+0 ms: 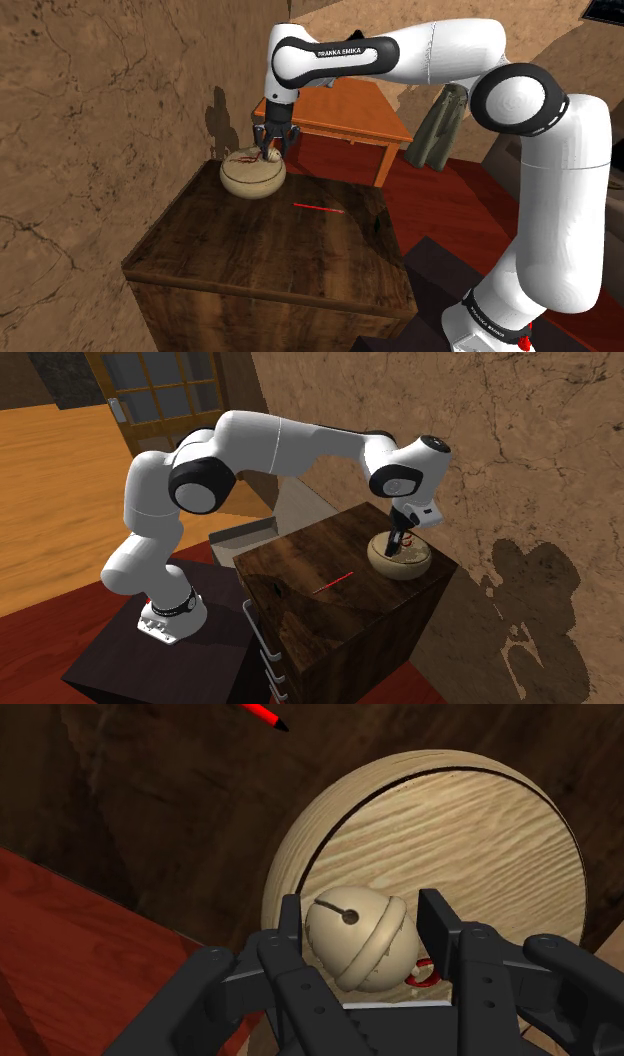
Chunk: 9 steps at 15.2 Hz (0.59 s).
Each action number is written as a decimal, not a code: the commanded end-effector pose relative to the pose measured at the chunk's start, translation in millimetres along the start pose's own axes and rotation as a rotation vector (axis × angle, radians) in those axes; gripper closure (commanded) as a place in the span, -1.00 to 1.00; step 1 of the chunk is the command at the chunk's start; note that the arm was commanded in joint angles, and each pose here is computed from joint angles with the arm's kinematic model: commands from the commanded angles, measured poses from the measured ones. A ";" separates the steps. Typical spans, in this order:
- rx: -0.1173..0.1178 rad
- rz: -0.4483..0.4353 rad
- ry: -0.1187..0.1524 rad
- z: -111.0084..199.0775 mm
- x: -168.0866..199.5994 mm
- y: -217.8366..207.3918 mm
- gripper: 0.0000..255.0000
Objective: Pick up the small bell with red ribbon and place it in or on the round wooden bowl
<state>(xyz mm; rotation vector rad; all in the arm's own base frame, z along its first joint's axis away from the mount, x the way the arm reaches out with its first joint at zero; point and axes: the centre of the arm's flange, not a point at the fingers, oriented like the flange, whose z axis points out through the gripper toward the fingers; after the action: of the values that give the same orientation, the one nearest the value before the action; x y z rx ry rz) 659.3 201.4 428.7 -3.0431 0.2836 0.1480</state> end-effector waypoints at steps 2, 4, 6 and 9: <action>0.000 -0.001 -0.004 2.3 -0.1 -0.8 -1.00; -0.001 -0.001 -0.004 2.4 0.1 -0.7 -1.00; -0.001 -0.001 -0.004 2.1 0.1 -0.8 -1.00; -0.001 -0.001 -0.004 -37.5 0.3 -0.8 -1.00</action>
<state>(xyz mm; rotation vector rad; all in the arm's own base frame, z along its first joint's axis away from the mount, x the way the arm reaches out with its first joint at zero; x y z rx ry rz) 664.1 201.1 452.2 -3.0428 0.2820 0.1517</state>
